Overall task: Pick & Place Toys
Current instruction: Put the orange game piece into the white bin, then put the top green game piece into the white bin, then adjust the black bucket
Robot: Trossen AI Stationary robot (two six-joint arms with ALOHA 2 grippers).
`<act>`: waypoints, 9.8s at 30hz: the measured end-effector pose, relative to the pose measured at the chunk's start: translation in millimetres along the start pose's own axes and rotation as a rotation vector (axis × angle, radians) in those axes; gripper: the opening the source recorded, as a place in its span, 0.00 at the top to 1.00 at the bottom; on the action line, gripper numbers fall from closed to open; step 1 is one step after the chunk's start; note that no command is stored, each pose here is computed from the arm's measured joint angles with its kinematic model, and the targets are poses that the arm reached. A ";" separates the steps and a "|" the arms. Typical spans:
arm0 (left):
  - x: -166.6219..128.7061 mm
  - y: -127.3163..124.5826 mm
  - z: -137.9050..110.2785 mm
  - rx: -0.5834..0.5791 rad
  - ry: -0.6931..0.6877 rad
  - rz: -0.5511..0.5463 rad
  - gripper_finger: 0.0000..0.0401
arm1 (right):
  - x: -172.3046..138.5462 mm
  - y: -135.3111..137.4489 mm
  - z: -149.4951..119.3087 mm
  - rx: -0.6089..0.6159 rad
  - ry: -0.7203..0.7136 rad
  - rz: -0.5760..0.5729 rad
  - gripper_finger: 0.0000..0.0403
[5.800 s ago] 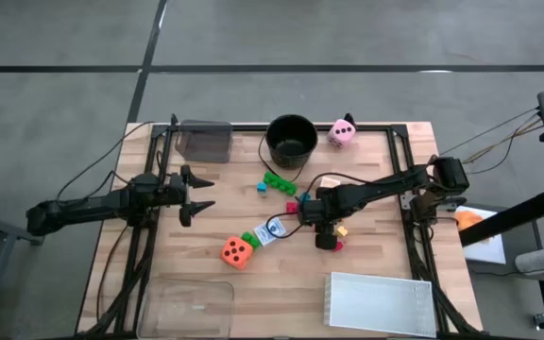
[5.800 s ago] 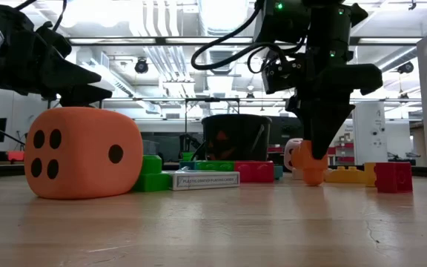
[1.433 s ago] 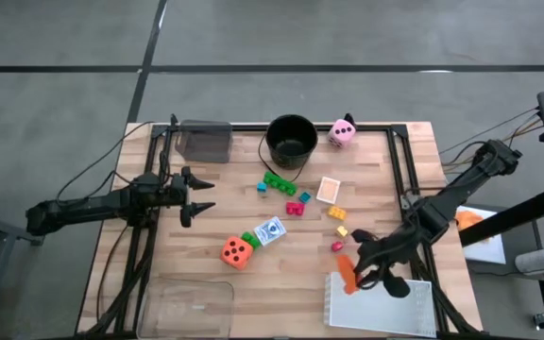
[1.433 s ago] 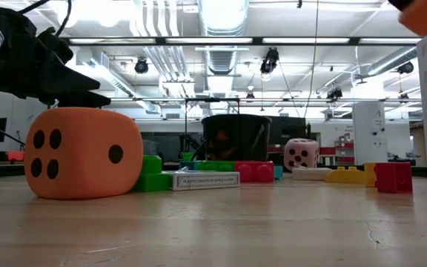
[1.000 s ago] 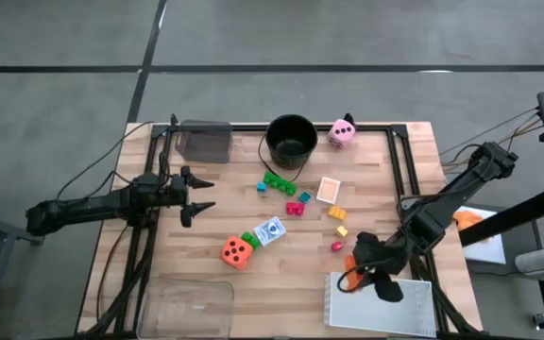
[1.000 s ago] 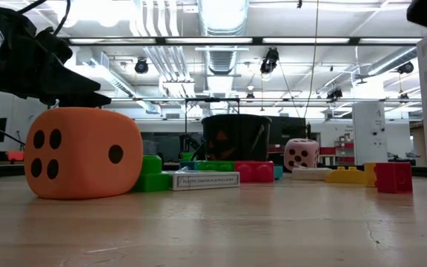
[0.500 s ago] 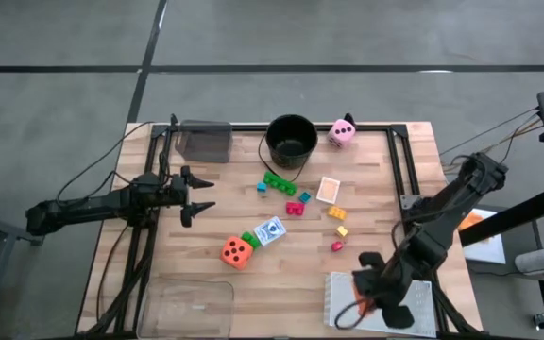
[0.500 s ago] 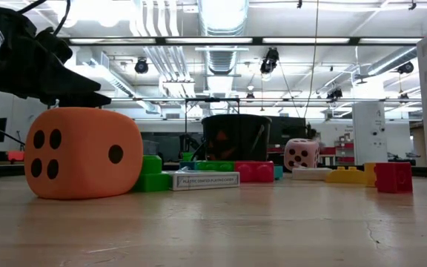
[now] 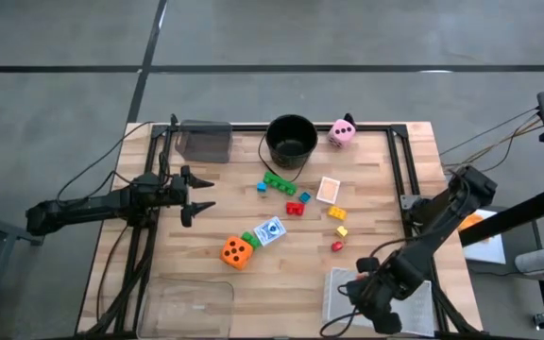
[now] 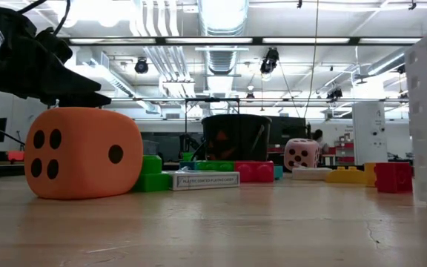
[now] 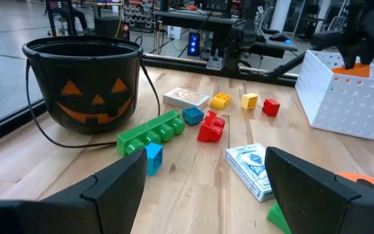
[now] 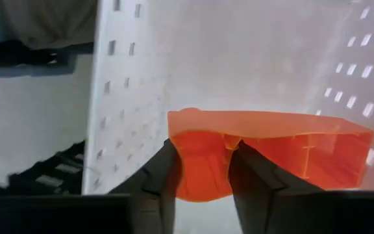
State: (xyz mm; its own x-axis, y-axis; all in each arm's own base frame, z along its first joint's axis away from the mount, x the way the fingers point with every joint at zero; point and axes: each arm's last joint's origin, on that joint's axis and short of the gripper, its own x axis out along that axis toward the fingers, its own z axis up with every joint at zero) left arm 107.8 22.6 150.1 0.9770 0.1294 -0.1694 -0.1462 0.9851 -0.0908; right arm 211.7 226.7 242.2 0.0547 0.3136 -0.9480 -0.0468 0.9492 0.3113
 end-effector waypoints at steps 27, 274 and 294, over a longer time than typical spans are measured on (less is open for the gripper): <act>0.0 0.1 0.1 0.000 -0.001 0.003 0.22 | -84.6 -18.4 -10.1 0.024 -0.594 -0.365 0.30; 0.0 1.0 -1.3 0.048 0.012 0.033 0.22 | -156.3 -411.1 167.6 0.026 -0.367 -0.680 0.96; -0.1 1.3 -1.3 0.049 0.012 0.041 0.22 | -145.8 -408.3 162.2 -0.116 -0.282 -0.573 0.96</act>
State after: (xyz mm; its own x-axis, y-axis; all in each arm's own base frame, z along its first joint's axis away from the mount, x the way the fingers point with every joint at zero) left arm 107.3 23.7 148.8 0.9683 0.1691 -0.1836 -0.1784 0.9833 -0.0353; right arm 384.6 -202.2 264.1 0.3624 -0.2313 -0.9029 -0.0389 0.9641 -0.2626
